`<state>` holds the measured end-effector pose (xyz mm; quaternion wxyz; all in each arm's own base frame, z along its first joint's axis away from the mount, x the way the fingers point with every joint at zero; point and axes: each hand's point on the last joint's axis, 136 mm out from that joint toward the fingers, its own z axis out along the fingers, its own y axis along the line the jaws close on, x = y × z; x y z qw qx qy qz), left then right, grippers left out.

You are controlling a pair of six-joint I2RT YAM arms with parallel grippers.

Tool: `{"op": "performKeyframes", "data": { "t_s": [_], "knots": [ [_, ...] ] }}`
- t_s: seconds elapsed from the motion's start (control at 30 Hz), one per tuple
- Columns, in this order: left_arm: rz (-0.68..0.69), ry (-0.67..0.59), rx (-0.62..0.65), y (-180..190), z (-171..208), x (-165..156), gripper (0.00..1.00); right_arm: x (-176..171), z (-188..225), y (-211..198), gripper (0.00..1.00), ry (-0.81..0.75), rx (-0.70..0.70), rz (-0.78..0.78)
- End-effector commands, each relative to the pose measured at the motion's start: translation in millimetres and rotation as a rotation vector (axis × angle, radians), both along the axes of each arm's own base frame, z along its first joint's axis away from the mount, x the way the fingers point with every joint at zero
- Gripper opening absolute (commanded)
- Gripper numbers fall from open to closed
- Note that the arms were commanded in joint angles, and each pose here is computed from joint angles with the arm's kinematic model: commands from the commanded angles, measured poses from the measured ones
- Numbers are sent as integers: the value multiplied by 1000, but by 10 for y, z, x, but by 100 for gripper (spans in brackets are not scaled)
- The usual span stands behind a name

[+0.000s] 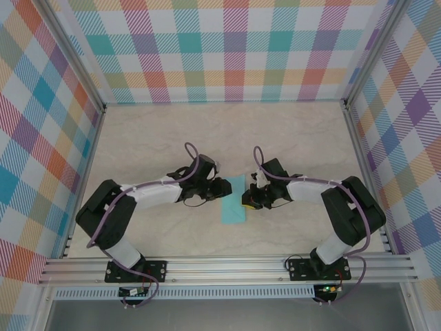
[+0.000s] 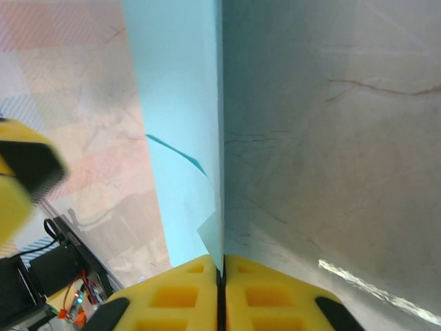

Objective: Fold a paper plane with a square sheet of paper (pick it up from the middle)
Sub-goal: Turn over the paper at the center of the table.

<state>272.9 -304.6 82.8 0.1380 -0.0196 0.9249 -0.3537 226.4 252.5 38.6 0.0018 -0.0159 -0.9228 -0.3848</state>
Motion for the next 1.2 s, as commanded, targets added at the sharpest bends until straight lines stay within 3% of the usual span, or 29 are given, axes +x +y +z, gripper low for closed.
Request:
{"op": "performKeyframes", "data": {
  "t_s": [0.0,0.13,0.3,0.57,0.67,1.0,1.17],
  "knots": [
    [83,-49,66,260,101,-10,33,-42,117,-35,4,-30,-14,17],
    [178,-96,95,565,198,-38,36,-69,270,-176,4,-70,-83,6],
    [304,-150,135,1000,311,-87,43,-104,630,-567,6,-177,-273,-16],
    [411,-171,144,1422,263,-169,61,-175,1149,-1544,6,-242,-809,-83],
    [417,-175,147,1471,233,-184,65,-222,1209,-1666,5,-232,-951,-89],
    [452,-179,160,1629,211,-232,69,-112,747,-982,10,-125,-1102,81],
    [473,-175,176,1745,182,-327,70,0,353,-269,10,-56,-970,158]
  ]
}}
